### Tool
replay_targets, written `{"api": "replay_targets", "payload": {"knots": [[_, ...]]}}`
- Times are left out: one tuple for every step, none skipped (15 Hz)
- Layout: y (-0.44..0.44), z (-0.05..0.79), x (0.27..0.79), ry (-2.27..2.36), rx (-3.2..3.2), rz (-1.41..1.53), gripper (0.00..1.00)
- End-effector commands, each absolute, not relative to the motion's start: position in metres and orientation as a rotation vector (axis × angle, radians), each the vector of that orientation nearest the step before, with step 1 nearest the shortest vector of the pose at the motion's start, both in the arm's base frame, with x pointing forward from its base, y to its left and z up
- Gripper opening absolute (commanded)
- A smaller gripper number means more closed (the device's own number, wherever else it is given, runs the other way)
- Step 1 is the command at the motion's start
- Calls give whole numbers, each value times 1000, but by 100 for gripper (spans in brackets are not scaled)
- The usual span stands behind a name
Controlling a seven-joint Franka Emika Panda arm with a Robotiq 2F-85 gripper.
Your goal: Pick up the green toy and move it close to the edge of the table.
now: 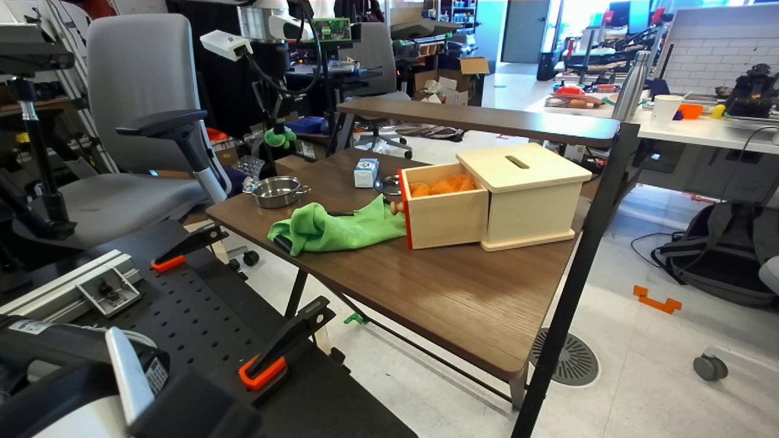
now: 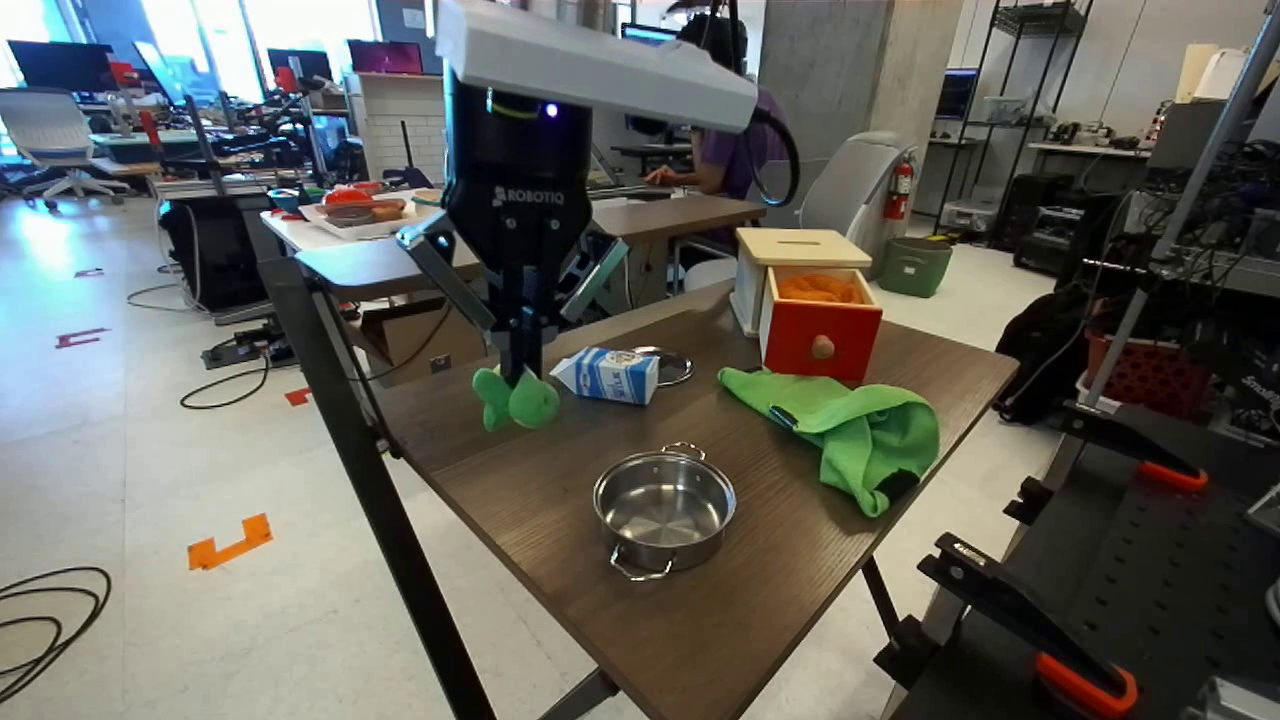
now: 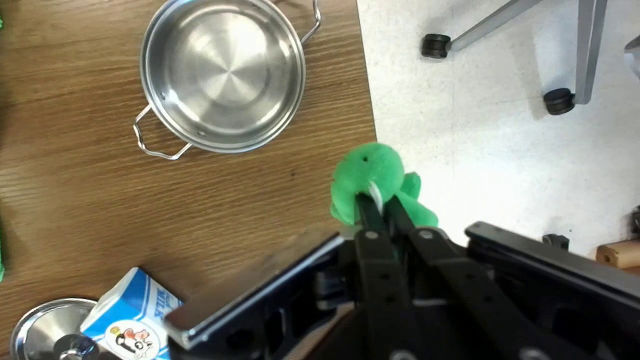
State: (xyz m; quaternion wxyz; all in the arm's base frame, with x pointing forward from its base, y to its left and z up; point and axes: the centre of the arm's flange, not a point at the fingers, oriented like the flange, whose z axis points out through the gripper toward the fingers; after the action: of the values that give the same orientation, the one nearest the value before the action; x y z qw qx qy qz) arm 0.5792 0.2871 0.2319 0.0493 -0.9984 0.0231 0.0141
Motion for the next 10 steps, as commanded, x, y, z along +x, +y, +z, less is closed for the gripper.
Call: {"api": "replay_targets", "payload": {"knots": [[290, 226, 558, -23, -3080, 64, 2], [289, 224, 549, -46, -3091, 70, 2], [288, 222, 542, -65, -3097, 72, 2], [285, 223, 532, -87, -3106, 79, 2], [283, 224, 523, -107, -3114, 83, 2], [280, 228, 512, -125, -3120, 86, 2], [277, 232, 502, -138, -3126, 87, 2], [272, 236, 494, -152, -3127, 84, 2], [266, 244, 484, -155, -3130, 76, 2], [259, 249, 478, -155, -3132, 77, 2]]}}
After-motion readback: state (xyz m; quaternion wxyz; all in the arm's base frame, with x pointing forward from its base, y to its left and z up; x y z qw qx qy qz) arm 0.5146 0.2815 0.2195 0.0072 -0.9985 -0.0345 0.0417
